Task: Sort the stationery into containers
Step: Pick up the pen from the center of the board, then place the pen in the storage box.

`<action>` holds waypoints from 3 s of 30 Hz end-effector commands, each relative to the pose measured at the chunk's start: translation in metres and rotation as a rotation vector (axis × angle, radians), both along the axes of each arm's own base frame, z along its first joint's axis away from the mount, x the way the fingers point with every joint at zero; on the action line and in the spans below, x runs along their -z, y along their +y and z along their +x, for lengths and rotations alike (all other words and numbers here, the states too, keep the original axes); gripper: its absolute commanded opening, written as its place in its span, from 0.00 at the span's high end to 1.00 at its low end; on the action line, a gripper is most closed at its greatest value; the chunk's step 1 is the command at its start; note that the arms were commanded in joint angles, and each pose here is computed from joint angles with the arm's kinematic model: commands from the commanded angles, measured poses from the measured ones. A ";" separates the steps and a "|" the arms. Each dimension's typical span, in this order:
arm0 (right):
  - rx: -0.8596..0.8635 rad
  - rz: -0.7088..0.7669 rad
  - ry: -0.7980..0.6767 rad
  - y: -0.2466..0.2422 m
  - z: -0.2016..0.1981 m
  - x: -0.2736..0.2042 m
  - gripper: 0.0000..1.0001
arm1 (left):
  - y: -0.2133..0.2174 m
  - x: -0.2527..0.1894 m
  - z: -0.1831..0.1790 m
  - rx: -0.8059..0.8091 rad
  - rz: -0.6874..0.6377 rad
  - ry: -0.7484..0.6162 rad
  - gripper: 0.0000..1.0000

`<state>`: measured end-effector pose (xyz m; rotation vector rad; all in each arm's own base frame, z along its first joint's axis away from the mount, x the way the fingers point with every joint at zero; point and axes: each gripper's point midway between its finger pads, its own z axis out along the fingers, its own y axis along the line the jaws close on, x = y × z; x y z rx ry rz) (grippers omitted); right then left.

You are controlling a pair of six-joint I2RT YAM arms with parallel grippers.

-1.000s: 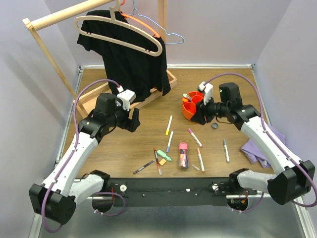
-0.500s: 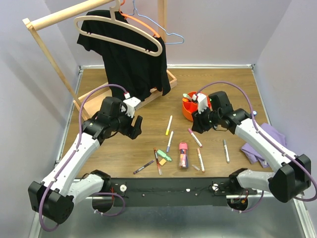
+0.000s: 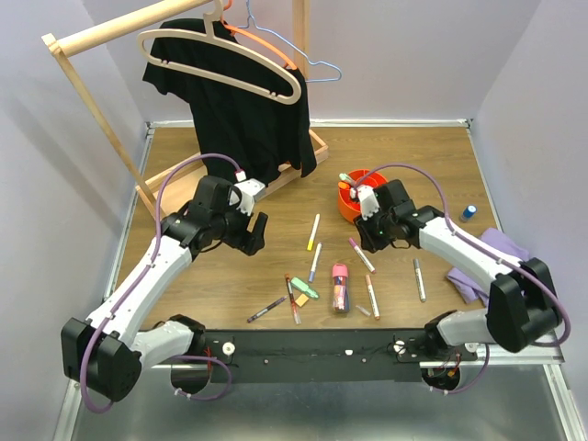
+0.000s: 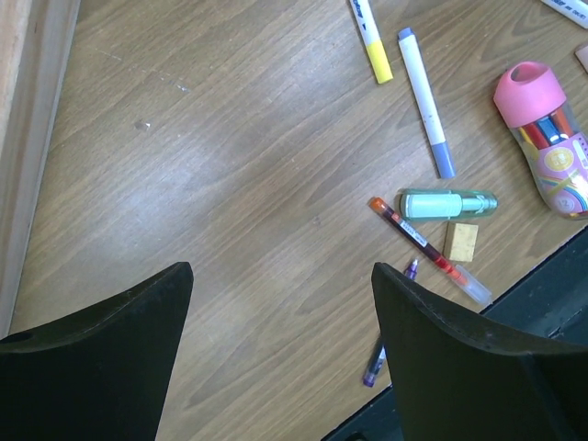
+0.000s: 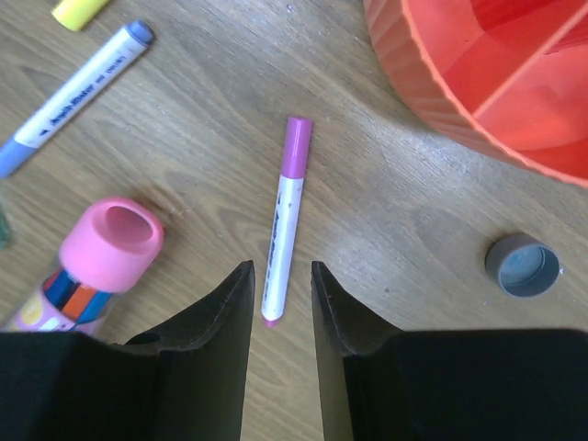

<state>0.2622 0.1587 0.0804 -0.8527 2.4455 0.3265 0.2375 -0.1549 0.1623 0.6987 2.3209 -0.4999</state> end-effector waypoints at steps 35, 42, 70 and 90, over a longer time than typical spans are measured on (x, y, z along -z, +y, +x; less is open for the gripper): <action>-0.123 -0.119 0.149 0.027 0.011 0.083 0.75 | 0.005 -0.015 0.013 -0.068 -0.035 -0.065 0.10; -0.175 -0.016 0.076 0.054 0.025 0.029 0.99 | 0.008 -0.014 0.012 -0.074 -0.032 -0.070 0.10; 0.120 0.351 -0.942 0.020 0.211 -0.201 0.99 | -0.016 -0.026 0.056 0.007 -0.005 -0.034 0.12; 0.184 0.284 -0.794 -0.016 0.230 -0.102 0.99 | -0.032 -0.025 0.087 0.030 0.024 -0.036 0.12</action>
